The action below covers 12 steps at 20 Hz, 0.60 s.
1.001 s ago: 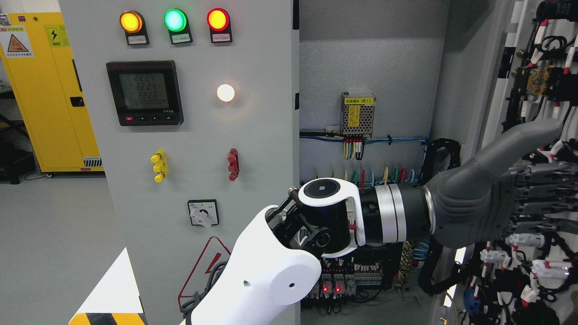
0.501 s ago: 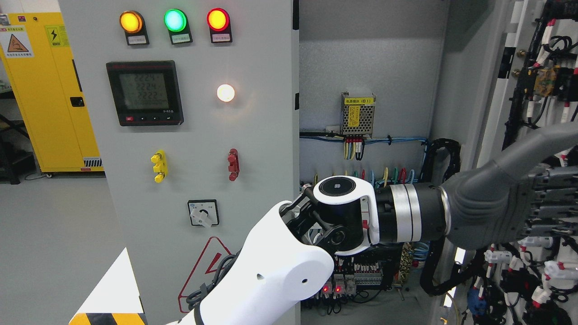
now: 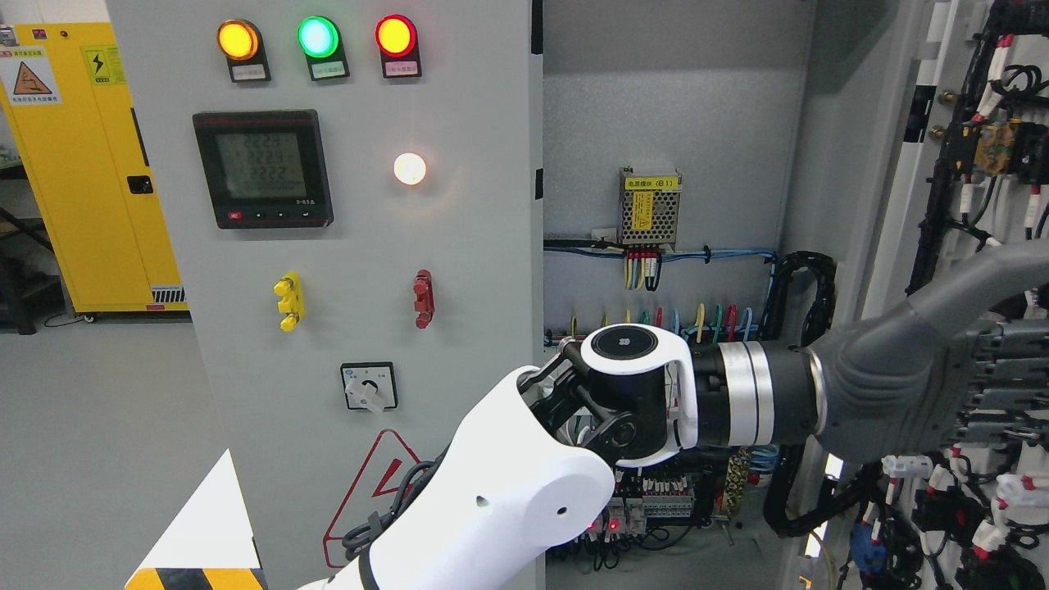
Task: Open door with both hands
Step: 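Sweep the left hand farther to swing the push-button door wide open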
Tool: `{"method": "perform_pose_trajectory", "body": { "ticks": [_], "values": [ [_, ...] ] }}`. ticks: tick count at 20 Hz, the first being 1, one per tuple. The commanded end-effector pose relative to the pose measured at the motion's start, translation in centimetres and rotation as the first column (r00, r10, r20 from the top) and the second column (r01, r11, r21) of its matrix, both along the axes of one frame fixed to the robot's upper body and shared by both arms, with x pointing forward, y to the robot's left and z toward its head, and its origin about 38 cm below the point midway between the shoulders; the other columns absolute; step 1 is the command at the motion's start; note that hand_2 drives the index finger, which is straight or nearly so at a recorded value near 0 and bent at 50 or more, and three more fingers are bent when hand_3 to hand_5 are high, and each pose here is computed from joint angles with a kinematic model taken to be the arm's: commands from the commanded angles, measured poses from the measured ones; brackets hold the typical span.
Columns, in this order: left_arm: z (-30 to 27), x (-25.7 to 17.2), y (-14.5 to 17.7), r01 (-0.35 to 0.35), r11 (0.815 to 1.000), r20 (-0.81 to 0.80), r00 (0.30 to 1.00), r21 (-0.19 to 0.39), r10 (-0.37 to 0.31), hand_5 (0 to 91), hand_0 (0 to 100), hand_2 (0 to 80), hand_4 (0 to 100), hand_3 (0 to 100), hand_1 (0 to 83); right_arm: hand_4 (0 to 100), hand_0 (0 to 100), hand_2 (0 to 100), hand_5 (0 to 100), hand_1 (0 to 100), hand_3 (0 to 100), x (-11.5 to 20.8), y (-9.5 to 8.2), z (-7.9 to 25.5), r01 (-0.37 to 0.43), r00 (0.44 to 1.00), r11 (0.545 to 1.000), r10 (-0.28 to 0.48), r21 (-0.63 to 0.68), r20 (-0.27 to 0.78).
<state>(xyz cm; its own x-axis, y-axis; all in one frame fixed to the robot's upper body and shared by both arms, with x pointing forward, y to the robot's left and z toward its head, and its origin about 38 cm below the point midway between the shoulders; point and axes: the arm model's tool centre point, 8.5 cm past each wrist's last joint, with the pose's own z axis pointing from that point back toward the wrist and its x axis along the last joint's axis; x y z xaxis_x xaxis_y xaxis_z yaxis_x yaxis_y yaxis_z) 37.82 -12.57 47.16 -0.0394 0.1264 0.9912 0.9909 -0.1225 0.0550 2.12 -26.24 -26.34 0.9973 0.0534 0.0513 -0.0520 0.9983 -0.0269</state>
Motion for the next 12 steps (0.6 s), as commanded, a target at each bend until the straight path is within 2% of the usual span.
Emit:
{"method": "perform_pose_trajectory", "body": {
  "ticks": [1,3,6,12],
  "values": [
    [2.6,0.3,2.3,-0.017,0.997,-0.014,1.0,-0.075,0.016,0.0,0,3.7,3,6,5.2,0,21,0,0,6,0,-2.2,-2.1,0.2,0.0,0.999,0.999,-0.002,-0.034,-0.037],
    [3.4,0.4,3.4,-0.023,0.996,-0.021,1.0,-0.089,0.021,0.0,0,4.0,4,6,5.8,0,21,0,0,6,0,-2.2,-2.1,0.2,0.0,0.999,0.999,-0.002,-0.034,-0.037],
    [2.3,1.5,6.3,-0.07,0.994,-0.022,0.997,-0.085,0.069,0.0,0,4.7,5,8,6.5,0,21,0,0,6,0,-2.2,-2.6,0.2,0.0,0.999,0.999,-0.001,-0.04,-0.034],
    [-3.8,2.8,12.8,-0.168,0.985,-0.056,0.985,-0.042,0.165,0.0,0,5.7,6,12,6.9,0,21,0,0,6,0,-1.7,-2.7,0.2,-0.001,1.0,0.999,0.001,-0.041,-0.019]
  ]
}}
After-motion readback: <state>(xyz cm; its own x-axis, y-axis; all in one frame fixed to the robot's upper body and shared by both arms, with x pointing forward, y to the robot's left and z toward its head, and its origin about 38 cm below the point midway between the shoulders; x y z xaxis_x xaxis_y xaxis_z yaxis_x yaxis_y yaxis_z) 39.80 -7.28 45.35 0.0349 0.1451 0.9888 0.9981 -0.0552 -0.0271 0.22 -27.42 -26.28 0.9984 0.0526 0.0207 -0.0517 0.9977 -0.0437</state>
